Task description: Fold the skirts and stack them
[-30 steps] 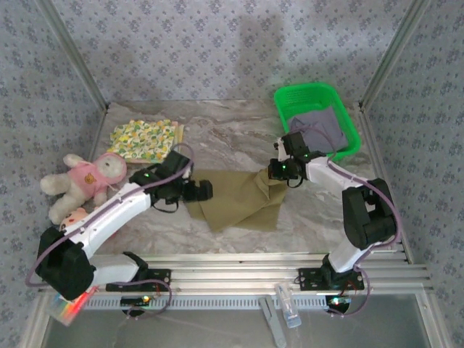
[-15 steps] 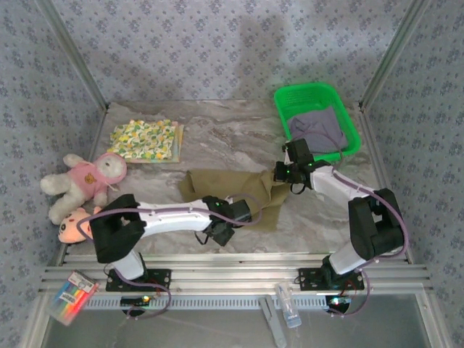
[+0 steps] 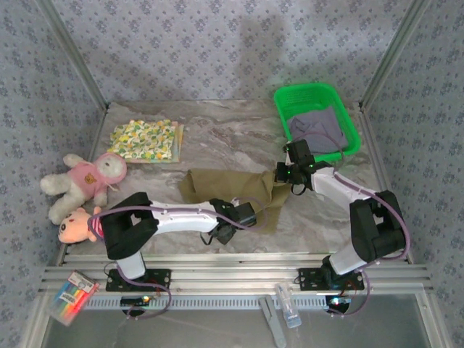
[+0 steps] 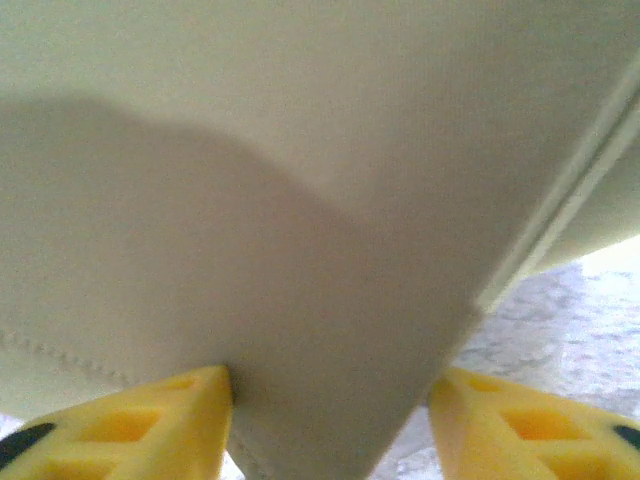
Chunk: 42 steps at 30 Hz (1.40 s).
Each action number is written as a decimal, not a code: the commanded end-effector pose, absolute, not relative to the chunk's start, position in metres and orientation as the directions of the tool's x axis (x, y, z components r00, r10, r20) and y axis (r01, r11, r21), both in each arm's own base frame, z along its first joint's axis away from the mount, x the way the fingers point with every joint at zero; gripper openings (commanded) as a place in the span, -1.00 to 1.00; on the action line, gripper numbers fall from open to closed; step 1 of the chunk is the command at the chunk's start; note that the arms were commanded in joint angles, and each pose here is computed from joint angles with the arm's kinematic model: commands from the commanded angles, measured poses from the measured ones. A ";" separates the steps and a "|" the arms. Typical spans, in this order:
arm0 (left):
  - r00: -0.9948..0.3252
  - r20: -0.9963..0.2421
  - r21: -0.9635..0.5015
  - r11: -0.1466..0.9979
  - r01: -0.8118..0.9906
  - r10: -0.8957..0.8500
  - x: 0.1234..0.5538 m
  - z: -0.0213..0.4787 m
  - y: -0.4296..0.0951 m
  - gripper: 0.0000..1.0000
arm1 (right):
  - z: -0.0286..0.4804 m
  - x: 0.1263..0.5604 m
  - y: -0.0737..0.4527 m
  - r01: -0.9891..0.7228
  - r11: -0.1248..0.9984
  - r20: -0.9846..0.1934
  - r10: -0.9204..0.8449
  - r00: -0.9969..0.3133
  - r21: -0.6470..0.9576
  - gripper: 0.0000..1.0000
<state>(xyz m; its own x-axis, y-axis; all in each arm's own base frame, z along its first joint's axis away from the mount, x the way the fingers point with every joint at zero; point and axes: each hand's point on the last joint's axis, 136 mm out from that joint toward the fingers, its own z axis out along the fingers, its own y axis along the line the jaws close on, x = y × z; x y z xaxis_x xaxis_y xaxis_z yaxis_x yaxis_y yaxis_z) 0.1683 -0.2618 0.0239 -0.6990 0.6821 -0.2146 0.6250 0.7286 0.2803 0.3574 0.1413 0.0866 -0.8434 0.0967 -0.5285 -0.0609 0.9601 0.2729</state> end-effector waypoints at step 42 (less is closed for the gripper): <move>-0.340 -0.938 -0.213 0.883 0.417 -0.066 0.229 0.492 -0.139 -1.00 | 0.454 0.275 0.140 -0.576 0.761 -0.954 0.245 -0.170 0.298 -1.00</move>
<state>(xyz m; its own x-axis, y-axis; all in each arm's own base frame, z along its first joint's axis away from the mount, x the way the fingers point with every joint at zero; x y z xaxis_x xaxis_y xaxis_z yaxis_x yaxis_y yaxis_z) 0.2524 -0.1360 0.4813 -0.3267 -0.0572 -0.9434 0.3352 0.9263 -0.1723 0.2942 0.1411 0.4418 -0.2109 0.2118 -0.9543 -0.5462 0.7841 0.2948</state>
